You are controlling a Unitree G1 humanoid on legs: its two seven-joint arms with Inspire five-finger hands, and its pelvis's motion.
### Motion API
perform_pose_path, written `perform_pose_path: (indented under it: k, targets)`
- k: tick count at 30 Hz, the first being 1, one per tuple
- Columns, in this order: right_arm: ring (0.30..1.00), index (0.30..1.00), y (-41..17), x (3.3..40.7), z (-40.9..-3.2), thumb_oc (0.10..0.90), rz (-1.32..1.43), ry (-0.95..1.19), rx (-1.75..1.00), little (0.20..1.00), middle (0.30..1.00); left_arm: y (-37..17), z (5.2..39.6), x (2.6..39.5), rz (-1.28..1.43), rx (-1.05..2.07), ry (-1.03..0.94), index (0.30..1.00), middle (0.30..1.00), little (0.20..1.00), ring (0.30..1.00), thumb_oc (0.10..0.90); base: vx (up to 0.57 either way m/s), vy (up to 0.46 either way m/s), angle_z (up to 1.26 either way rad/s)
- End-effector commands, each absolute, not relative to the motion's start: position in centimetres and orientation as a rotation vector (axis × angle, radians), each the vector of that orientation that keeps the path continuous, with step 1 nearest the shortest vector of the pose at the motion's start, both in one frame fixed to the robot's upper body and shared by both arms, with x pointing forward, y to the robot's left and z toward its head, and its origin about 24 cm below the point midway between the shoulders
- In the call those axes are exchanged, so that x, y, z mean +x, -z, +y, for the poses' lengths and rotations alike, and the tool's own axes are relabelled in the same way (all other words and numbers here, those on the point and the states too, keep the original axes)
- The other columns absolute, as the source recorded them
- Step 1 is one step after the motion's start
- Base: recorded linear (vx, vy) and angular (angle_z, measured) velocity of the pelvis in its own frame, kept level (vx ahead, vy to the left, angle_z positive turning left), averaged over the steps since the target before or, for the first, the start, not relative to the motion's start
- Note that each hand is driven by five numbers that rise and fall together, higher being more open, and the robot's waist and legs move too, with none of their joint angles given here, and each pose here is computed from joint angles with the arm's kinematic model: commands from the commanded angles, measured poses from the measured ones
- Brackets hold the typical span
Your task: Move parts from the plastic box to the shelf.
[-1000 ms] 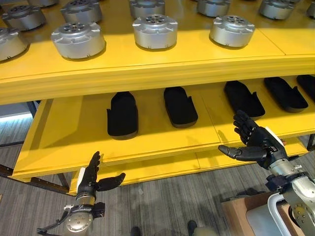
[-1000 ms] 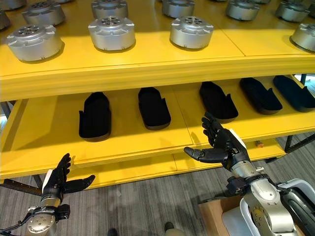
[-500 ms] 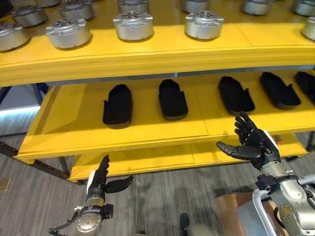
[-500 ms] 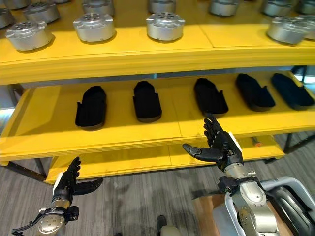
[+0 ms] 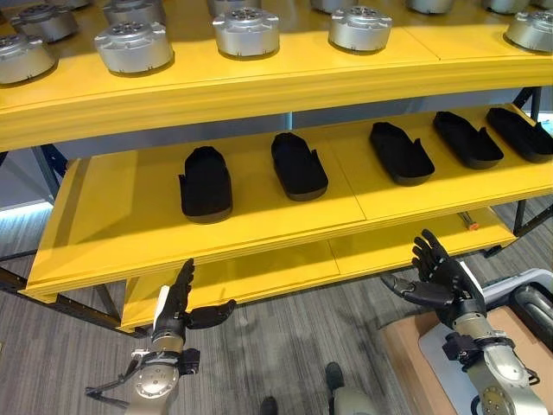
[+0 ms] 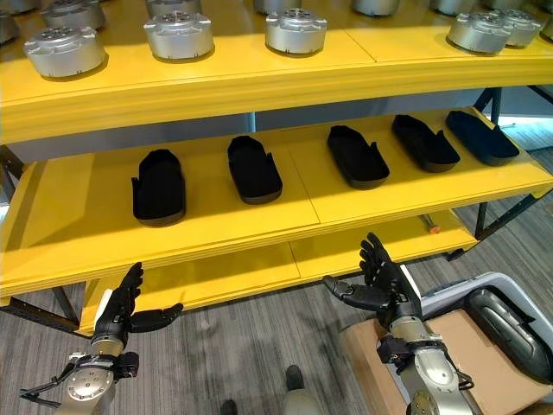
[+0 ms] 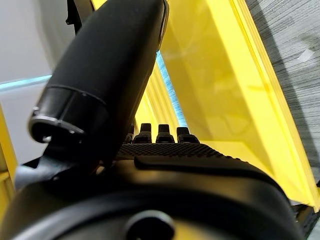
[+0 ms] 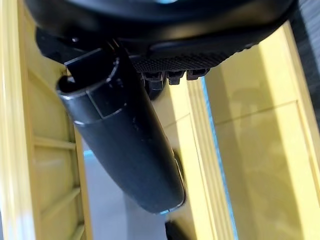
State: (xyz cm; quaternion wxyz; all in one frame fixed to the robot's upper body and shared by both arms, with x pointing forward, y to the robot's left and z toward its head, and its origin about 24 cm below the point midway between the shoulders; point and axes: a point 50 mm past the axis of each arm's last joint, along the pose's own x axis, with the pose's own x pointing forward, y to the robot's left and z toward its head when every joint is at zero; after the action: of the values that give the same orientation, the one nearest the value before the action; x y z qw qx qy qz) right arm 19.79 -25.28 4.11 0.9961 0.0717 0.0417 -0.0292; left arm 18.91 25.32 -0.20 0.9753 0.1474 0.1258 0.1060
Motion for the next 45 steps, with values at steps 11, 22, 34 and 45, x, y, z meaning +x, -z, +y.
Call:
perform_pose_path:
  k: [11, 22, 34, 45]
  targets:
    - [1.0, 1.0, -8.9, 22.3, -24.0, 0.9, -0.19, -0.013, 0.097, 1.0, 1.0, -5.6, 26.9, 20.0, -0.036, 0.369, -0.277, 1.0, 1.0, 1.0, 1.0, 0.9, -0.19, 0.059, -0.81]
    - [1.0, 1.0, -7.9, 20.6, -24.8, 0.9, -0.132, 0.005, 0.108, 1.0, 1.0, -3.8, 27.2, 17.9, 0.048, 0.317, -0.291, 1.0, 1.0, 1.0, 1.0, 0.9, 0.0, -0.136, -0.83]
    - [1.0, 1.0, -7.4, 19.2, -26.2, 0.9, -0.097, 0.052, 0.109, 1.0, 1.0, -2.4, 26.6, 17.3, 0.101, 0.284, -0.266, 1.0, 1.0, 1.0, 1.0, 0.9, -0.01, -0.111, -0.24]
    - [1.0, 1.0, -8.2, 18.6, -27.7, 0.9, -0.143, 0.124, 0.07, 1.0, 1.0, -2.9, 25.5, 18.9, 0.057, 0.286, -0.218, 1.0, 1.0, 1.0, 1.0, 0.9, 0.02, -0.206, -0.04]
